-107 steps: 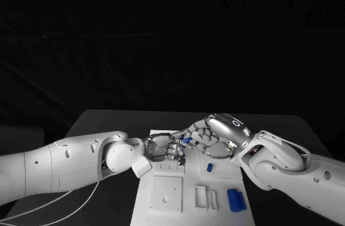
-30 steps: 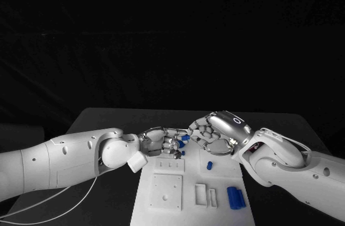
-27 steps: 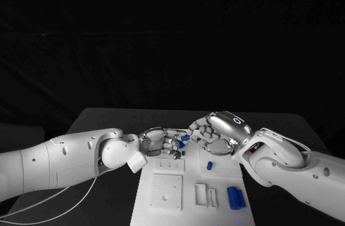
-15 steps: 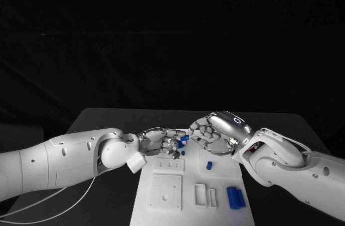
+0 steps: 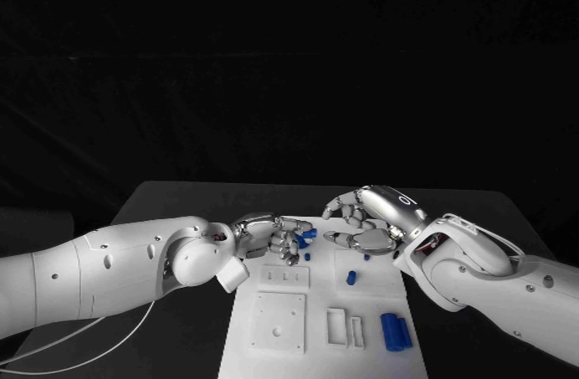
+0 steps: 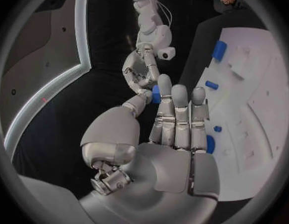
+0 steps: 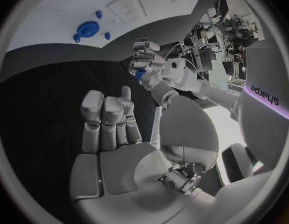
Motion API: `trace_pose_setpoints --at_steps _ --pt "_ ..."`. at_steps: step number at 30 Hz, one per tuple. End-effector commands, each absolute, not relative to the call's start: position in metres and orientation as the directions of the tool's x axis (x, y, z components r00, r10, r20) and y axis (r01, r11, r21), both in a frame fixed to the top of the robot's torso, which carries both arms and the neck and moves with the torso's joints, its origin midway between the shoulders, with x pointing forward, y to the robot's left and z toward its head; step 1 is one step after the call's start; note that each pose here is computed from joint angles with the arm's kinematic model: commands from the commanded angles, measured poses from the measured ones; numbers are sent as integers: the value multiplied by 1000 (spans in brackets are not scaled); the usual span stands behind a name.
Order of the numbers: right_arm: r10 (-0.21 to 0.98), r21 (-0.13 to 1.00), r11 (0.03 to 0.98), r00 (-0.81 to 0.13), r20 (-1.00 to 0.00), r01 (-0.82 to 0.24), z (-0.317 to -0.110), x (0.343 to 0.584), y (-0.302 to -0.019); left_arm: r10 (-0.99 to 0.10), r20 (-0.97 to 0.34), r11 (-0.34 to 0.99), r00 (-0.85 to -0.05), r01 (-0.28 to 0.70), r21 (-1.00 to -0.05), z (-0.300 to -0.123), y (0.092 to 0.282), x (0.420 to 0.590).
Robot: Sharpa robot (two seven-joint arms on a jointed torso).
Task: Assemble the parts on the task board
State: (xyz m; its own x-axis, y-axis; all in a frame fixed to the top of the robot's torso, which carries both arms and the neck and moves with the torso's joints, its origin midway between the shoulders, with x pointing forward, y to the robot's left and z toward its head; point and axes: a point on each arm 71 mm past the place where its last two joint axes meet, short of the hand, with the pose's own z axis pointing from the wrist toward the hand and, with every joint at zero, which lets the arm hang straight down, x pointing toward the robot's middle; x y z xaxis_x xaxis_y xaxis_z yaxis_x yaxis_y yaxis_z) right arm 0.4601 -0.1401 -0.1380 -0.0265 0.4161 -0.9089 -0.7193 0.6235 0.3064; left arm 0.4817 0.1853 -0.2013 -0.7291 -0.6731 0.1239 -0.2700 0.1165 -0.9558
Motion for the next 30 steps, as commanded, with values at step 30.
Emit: trace_pose_setpoints --at_steps 30 --pt "730 704 652 -21 -683 -282 -130 579 -255 -564 -638 784 -524 -96 -614 -200 210 508"
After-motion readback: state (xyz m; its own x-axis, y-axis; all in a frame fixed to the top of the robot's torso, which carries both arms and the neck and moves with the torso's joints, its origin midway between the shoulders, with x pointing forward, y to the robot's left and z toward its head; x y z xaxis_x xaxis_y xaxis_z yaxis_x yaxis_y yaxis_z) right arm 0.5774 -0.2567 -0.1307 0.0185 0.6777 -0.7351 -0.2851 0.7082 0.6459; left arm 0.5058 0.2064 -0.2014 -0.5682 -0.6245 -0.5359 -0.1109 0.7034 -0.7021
